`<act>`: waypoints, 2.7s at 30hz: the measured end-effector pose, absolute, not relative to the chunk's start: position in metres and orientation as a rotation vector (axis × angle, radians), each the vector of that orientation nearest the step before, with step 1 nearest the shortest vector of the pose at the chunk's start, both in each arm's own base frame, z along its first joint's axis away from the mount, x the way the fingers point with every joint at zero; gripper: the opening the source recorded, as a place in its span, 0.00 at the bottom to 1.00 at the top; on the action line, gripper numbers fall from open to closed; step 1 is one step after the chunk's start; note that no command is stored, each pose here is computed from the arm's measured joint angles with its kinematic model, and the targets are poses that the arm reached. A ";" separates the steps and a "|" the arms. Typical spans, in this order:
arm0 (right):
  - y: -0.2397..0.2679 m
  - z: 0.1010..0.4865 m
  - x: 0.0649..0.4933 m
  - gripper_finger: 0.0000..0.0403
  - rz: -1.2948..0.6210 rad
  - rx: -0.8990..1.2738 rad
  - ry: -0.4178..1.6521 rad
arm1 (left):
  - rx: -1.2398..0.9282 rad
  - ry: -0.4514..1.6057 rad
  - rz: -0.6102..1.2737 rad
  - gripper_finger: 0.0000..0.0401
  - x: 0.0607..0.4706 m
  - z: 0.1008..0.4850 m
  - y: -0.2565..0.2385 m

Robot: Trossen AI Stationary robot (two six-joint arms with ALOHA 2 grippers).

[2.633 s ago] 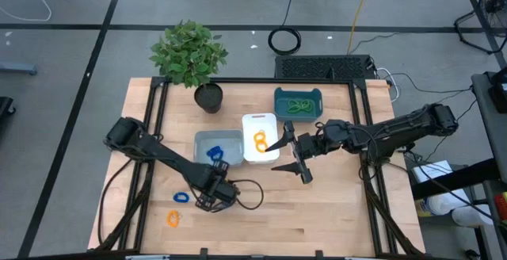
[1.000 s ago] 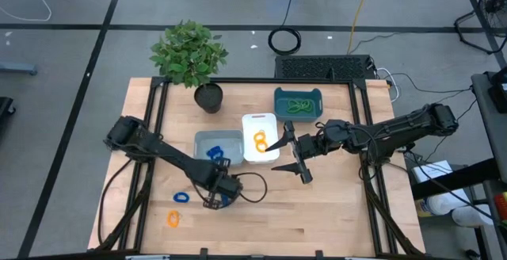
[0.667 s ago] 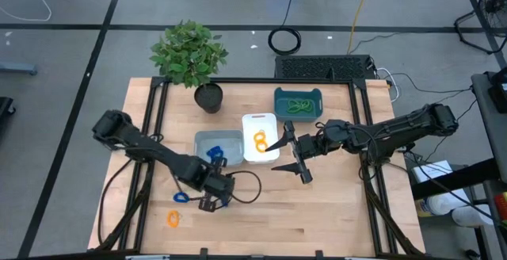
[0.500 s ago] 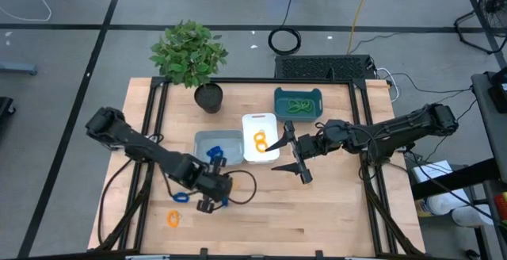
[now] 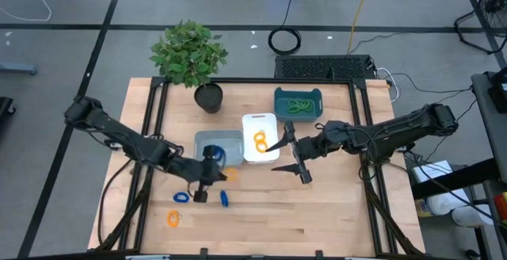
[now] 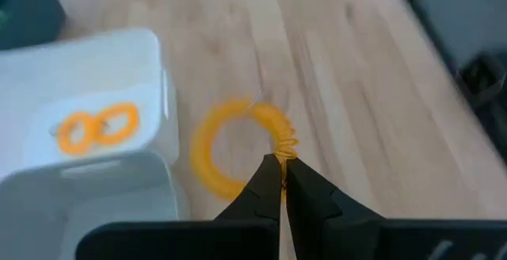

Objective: Sort spring keychains
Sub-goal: Put the yellow spring keychain into the white bin

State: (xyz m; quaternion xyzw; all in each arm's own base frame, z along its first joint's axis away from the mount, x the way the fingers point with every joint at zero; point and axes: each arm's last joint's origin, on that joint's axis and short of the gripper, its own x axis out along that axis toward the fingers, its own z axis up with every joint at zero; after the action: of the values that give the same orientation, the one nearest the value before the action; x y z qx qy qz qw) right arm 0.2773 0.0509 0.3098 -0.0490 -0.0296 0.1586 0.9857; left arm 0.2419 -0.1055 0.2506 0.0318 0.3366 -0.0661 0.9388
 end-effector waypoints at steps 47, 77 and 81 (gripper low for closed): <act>0.047 0.275 0.289 0.62 0.097 -0.235 -0.129 | -0.158 0.033 -0.132 0.01 0.256 0.265 -0.065; 0.047 0.270 0.289 0.29 0.104 -0.264 -0.082 | -0.131 0.070 -0.218 0.01 0.313 0.277 -0.063; 0.047 0.270 0.289 0.08 0.103 -0.291 -0.084 | -0.131 0.076 -0.217 0.01 0.313 0.277 -0.063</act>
State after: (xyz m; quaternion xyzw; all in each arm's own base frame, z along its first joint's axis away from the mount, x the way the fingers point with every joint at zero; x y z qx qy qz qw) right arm 0.2895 0.0468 0.2704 -0.1451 -0.0416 0.0514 0.9872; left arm 0.3126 -0.0627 0.2766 -0.0654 0.0379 -0.1084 0.9912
